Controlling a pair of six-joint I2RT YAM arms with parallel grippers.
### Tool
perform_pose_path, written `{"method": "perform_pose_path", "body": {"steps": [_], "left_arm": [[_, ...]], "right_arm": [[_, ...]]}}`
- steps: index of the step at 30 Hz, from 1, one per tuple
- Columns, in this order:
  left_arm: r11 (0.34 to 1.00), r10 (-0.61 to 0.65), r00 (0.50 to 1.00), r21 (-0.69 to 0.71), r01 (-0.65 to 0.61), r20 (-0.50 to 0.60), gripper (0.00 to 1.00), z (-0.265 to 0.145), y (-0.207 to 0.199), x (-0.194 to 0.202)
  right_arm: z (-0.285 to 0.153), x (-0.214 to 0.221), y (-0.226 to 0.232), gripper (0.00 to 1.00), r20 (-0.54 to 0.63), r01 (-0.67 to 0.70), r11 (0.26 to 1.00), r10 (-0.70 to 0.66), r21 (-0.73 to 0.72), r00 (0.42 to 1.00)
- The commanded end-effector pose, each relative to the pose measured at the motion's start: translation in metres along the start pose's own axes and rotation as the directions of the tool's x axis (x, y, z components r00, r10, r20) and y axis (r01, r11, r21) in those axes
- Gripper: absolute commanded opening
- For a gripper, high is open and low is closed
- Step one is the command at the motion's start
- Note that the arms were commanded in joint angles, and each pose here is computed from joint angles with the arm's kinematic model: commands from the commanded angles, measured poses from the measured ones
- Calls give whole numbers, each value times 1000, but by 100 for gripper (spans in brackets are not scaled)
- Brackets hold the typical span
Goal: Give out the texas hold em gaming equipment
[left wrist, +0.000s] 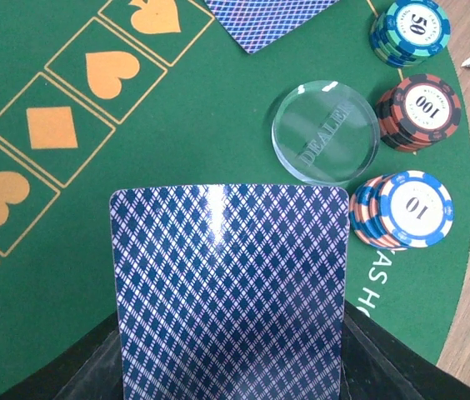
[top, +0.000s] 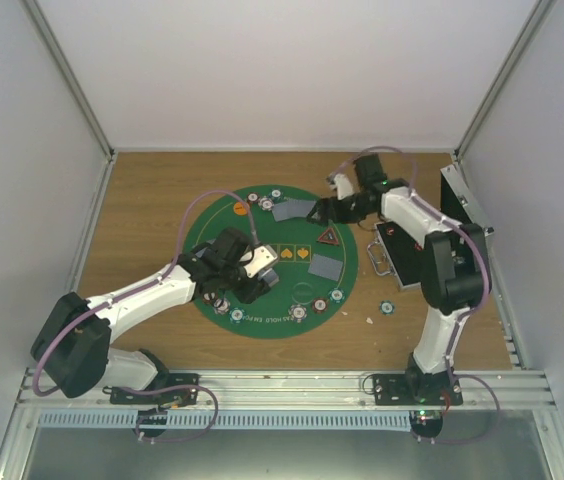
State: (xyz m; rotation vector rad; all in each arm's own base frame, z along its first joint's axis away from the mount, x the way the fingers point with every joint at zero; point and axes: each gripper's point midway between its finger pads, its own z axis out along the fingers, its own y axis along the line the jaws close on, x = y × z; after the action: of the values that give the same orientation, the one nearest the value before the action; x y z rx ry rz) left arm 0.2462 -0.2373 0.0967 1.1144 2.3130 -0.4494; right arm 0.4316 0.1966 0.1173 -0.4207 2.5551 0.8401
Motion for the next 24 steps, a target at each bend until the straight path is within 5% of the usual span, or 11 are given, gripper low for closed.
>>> {"method": "perform_pose_path", "body": {"steps": [1, 9, 24], "left_arm": [[999, 37, 996, 9, -38, 79, 56, -5, -4, -25], [999, 41, 996, 16, -42, 84, 56, -8, -8, -25], [998, 53, 995, 16, -54, 88, 55, -10, -13, -26]], "right_arm": [[16, 62, 95, 86, -155, 75, 961, -119, -266, 981], [27, 121, 161, 86, -250, 77, 894, -205, -442, 946], [50, 141, 160, 78, -310, 113, 910, -249, -399, 917]]}}
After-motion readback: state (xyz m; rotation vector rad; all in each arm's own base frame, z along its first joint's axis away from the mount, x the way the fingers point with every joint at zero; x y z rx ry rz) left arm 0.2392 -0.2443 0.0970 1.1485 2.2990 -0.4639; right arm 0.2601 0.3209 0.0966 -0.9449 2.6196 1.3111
